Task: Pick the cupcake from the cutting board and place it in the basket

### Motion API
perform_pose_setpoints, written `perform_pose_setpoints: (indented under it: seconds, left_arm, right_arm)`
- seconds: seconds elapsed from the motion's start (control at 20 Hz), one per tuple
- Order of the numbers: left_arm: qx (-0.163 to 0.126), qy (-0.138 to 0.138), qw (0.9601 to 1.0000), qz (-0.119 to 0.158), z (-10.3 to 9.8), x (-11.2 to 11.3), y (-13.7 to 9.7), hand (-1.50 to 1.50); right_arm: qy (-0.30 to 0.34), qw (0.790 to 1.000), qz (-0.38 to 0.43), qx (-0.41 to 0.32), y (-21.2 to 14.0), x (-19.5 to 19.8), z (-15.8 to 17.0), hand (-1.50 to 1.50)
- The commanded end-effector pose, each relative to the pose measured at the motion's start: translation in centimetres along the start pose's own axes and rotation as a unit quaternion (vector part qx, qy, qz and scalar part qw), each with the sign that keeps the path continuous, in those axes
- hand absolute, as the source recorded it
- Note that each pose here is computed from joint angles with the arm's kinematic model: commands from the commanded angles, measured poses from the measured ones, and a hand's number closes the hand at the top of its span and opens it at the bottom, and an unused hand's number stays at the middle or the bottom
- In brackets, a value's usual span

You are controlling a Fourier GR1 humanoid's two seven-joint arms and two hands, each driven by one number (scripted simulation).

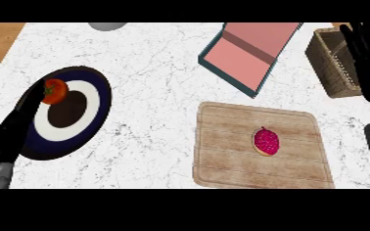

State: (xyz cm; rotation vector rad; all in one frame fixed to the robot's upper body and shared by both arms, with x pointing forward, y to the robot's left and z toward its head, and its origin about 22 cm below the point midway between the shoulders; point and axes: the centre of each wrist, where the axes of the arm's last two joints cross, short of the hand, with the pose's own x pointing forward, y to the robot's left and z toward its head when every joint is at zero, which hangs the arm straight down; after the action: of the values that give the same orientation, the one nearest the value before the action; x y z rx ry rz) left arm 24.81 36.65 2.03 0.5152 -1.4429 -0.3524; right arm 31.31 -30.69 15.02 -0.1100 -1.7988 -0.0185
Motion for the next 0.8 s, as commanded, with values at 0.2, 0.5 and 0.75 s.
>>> perform_pose_setpoints:
  seconds: [0.2,0.5,0.75]
  left_arm:
    - [-0.073,0.126,0.9804,0.133,2.0,-2.6,-6.9,0.00]
    - [-0.101,0.214,0.9547,0.181,4.9,-4.5,-9.8,0.00]
    - [-0.071,0.242,0.9480,0.195,5.6,-4.4,-9.7,0.00]
  right_arm:
    - [-0.054,0.914,-0.151,0.373,10.9,1.9,1.1,1.50]
    - [-0.105,0.746,-0.148,0.641,16.7,1.7,8.0,-1.50]
    - [-0.130,0.757,-0.005,0.640,13.3,2.1,10.7,-1.50]
